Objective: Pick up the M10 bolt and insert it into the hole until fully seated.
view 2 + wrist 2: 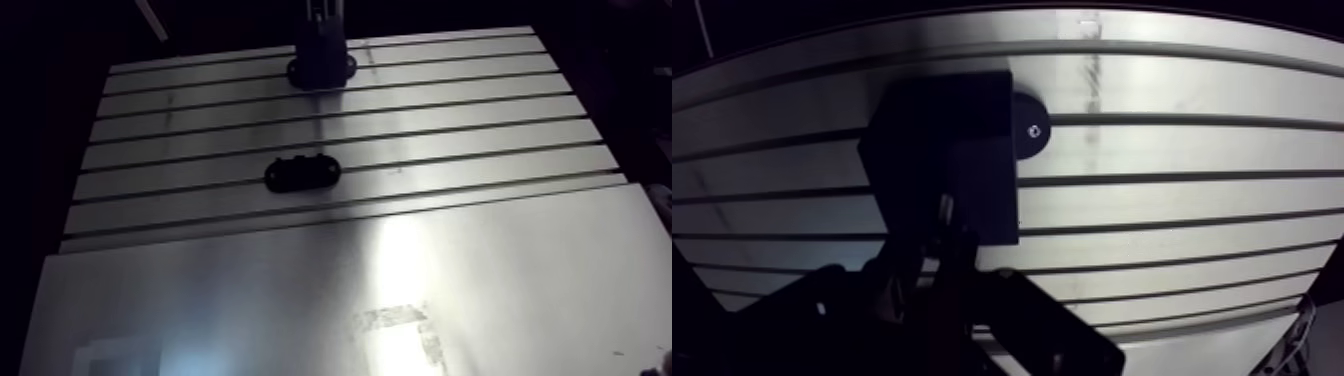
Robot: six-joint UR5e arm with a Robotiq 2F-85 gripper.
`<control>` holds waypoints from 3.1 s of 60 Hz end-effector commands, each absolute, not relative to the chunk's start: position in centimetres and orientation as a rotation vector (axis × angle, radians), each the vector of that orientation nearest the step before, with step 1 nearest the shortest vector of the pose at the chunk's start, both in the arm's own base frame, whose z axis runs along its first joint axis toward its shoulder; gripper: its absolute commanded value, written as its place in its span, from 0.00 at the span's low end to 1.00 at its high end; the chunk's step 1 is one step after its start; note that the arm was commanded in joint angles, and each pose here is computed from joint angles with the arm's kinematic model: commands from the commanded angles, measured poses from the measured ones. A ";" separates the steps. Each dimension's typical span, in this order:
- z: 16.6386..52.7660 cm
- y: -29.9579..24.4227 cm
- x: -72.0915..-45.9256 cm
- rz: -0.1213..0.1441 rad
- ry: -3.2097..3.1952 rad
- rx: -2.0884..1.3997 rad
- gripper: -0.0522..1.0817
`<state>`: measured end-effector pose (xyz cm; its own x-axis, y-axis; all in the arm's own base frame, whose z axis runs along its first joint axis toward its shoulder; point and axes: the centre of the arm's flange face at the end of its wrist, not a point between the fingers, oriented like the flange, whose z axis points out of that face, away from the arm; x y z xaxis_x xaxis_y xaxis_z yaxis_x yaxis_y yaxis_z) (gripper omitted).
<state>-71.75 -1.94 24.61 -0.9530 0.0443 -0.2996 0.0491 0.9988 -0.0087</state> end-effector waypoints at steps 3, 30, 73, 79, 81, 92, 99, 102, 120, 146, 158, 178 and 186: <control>24.6 -2.0 -71.6 -0.022 2.835 0.072 0.07; 27.3 -1.9 -71.6 -0.017 2.908 0.069 0.05; 44.8 -5.4 -61.3 -0.006 2.968 -0.016 0.05; 45.4 -6.1 -59.4 -0.002 2.978 -0.024 0.05; 45.4 -6.1 -58.9 -0.002 2.978 -0.024 0.05; 45.5 -6.4 -57.2 0.002 2.990 -0.028 0.05; 45.8 -6.5 -56.7 0.001 2.995 -0.028 0.05; 45.6 -6.6 -56.4 0.001 2.992 -0.028 0.05; 44.7 -6.8 -55.6 0.009 3.032 -0.033 0.05; 44.3 -6.8 -54.6 0.013 3.069 -0.030 0.06; 45.1 -7.0 -54.6 0.011 3.082 -0.035 0.06; 46.5 -7.0 -54.9 0.011 3.081 -0.037 0.06; 46.6 -6.9 -55.1 0.009 3.081 -0.035 0.06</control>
<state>-54.87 -6.97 46.11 -0.9980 -0.0231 -0.0589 -0.0236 0.9997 0.0070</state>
